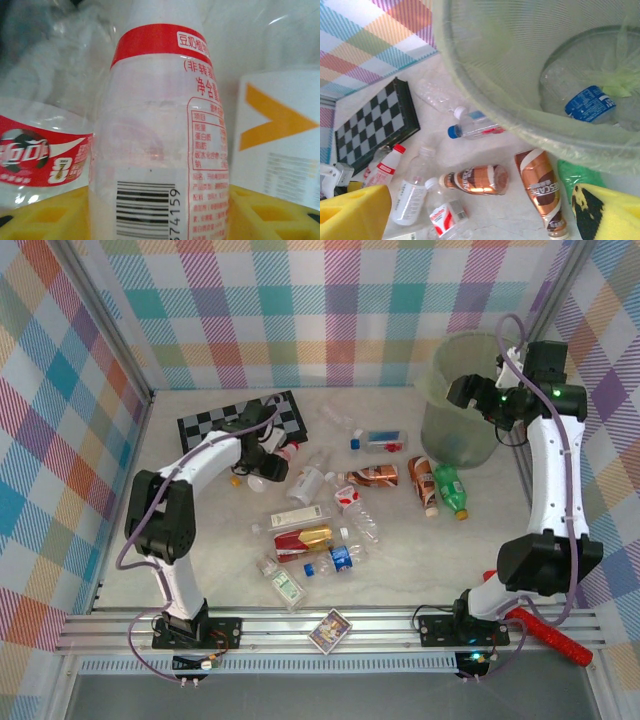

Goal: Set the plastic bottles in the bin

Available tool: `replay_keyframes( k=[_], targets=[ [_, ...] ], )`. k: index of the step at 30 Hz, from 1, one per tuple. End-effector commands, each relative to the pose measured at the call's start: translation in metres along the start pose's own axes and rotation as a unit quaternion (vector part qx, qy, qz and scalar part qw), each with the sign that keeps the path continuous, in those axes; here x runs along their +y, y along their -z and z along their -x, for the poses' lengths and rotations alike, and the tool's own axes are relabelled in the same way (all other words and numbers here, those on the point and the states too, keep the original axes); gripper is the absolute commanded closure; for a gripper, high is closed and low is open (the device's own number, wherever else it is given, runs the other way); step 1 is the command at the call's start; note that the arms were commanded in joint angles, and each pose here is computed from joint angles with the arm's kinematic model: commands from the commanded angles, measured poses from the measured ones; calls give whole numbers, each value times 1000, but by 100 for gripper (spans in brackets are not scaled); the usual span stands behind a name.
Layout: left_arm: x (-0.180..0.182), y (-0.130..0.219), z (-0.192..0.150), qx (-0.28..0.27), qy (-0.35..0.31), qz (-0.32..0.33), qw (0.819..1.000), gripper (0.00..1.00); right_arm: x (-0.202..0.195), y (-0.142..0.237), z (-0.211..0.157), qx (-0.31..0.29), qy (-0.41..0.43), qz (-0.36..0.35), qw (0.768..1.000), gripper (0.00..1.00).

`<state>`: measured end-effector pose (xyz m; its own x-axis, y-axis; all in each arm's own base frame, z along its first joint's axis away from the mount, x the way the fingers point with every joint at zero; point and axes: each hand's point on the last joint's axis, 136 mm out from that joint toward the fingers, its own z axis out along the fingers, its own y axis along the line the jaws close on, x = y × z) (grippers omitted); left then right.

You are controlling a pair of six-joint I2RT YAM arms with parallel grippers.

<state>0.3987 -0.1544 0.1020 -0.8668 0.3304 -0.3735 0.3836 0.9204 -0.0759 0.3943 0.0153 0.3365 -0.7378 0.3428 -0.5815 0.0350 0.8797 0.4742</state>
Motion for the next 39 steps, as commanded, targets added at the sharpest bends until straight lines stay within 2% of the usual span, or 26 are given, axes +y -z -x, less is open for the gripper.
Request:
replay_keyframes(
  k=[1,6,11,15,17,23,29,31,36,39],
  targets=[
    [-17,38,20,-54,-4,-27,998,41,37,21,3,-33,15,60,998,7],
    [-42,81,43,-145,28,-89,985,42,98,21,-5,-37,35,154,987,8],
    [-73,120,56,-228,48,-152,961,43,171,-8,-37,18,79,225,971,8],
    [-95,145,65,-289,54,-200,935,43,214,-38,-60,69,83,278,954,8],
    [-105,149,64,-302,54,-217,927,43,232,-54,-74,97,84,294,947,7],
    [-119,153,63,-320,42,-226,919,43,251,-98,-107,158,67,303,937,5],
    [-126,153,66,-333,32,-238,912,43,252,-128,-131,200,44,298,932,8],
    [-127,151,66,-334,32,-240,911,43,250,-135,-134,206,39,294,933,11],
    [-131,144,68,-327,27,-250,911,43,249,-146,-133,201,22,294,934,27],
    [-133,142,70,-324,24,-253,911,43,247,-150,-135,202,16,290,936,32]
  ],
)
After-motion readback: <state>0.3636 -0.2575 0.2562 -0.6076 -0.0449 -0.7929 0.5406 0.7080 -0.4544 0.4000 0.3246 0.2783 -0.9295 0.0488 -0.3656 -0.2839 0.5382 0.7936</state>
